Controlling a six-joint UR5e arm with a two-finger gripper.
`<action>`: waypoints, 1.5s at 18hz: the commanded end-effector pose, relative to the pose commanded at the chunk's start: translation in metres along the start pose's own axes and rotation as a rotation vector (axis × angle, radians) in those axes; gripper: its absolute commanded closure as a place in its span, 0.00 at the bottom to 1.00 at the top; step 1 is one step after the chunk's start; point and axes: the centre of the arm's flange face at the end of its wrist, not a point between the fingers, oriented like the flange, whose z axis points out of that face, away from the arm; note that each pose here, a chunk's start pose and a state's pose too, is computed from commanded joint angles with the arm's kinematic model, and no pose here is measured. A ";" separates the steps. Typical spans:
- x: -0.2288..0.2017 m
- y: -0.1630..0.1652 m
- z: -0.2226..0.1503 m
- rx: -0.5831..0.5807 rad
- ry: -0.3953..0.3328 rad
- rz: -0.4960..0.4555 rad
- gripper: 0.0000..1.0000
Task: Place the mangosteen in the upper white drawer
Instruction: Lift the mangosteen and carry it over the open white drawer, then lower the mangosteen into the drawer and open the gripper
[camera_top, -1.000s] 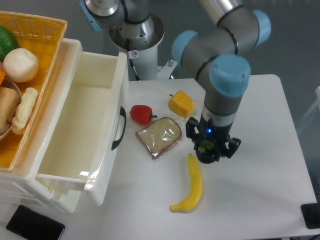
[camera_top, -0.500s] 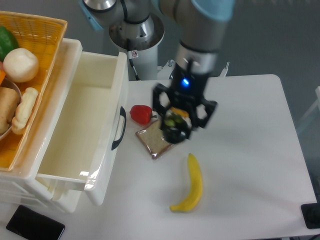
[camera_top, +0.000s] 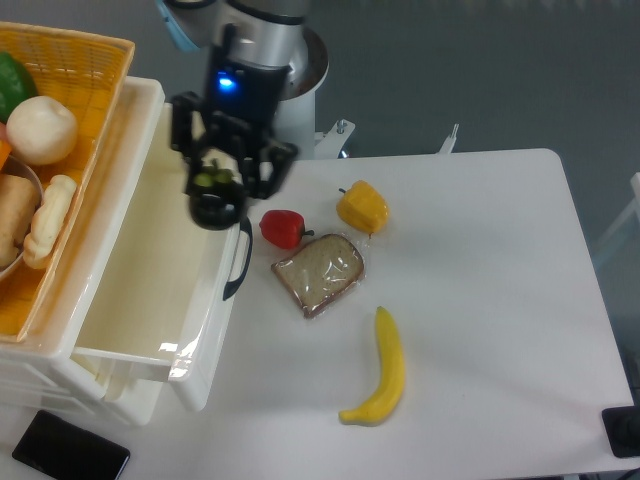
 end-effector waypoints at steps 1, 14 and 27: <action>-0.001 0.001 0.005 -0.006 0.010 0.018 0.78; -0.005 0.017 0.062 -0.115 0.144 0.229 0.78; 0.007 0.011 0.097 -0.203 0.171 0.281 0.51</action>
